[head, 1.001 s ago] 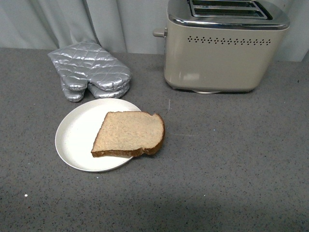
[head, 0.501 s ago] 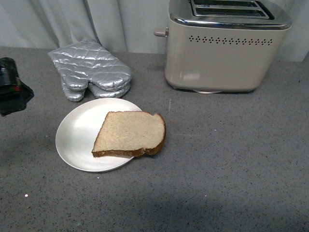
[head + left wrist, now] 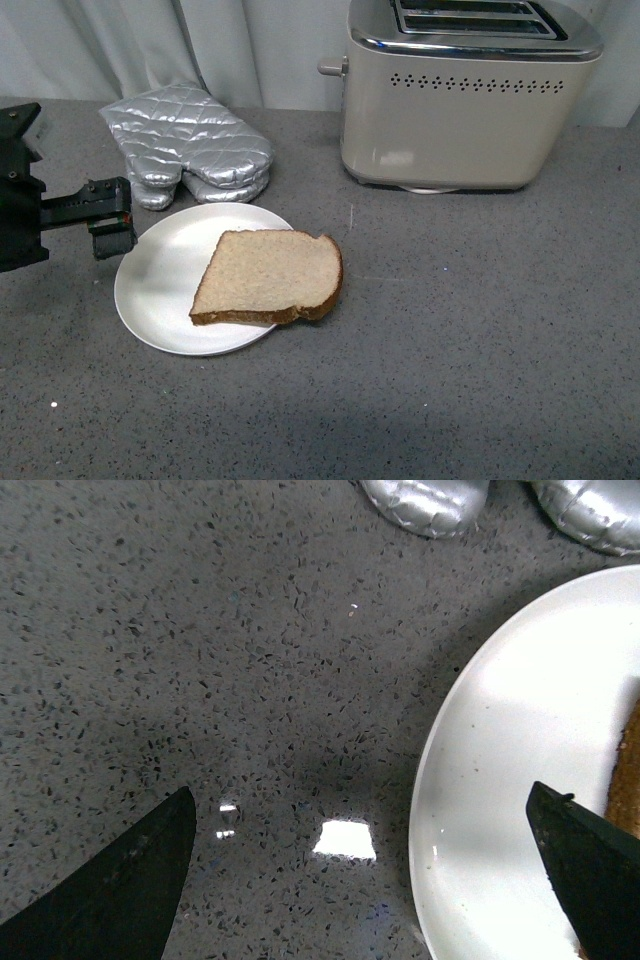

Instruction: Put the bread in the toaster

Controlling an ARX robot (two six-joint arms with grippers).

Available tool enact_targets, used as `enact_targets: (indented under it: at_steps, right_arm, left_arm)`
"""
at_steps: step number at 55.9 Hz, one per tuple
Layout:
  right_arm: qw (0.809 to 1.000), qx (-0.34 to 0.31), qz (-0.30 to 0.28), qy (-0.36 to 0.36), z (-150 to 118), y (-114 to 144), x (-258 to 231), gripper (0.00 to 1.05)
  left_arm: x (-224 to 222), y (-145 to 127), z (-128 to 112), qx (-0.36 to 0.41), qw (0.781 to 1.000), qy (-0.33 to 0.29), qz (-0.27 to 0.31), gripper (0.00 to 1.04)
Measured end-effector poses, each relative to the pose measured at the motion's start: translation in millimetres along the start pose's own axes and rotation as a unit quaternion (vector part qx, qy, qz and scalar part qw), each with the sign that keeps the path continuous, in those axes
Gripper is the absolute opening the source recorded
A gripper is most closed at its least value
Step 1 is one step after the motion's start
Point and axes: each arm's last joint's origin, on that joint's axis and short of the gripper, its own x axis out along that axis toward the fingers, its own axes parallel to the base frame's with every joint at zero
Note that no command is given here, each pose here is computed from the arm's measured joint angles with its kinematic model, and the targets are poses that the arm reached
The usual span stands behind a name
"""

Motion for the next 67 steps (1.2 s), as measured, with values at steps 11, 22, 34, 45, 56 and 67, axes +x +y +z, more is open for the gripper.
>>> enact_targets:
  at_steps: [11, 22, 34, 45, 56, 67]
  right_arm:
    - [1.000, 0.000, 0.000, 0.000, 0, 0, 0, 0.95]
    - [1.000, 0.000, 0.000, 0.000, 0, 0, 0, 0.95]
    - [1.000, 0.000, 0.000, 0.000, 0, 0, 0, 0.95]
    - [1.000, 0.000, 0.000, 0.000, 0, 0, 0, 0.95]
    - [1.000, 0.000, 0.000, 0.000, 0, 0, 0, 0.95]
    - [1.000, 0.000, 0.000, 0.000, 0, 0, 0, 0.95]
  left_arm:
    - [13, -5, -7, 0.012, 1.000, 0.022, -0.012, 0.98]
    - [21, -10, -9, 0.016, 0.999, 0.038, -0.013, 0.80]
    - [24, -14, -12, 0.008, 0.998, 0.052, -0.020, 0.43]
    - [24, -17, -13, -0.017, 0.998, 0.057, -0.032, 0.16]
    - [20, -26, -15, -0.035, 0.995, 0.067, -0.057, 0.03]
    - [3, -47, -10, -0.045, 0.993, 0.059, -0.095, 0.03]
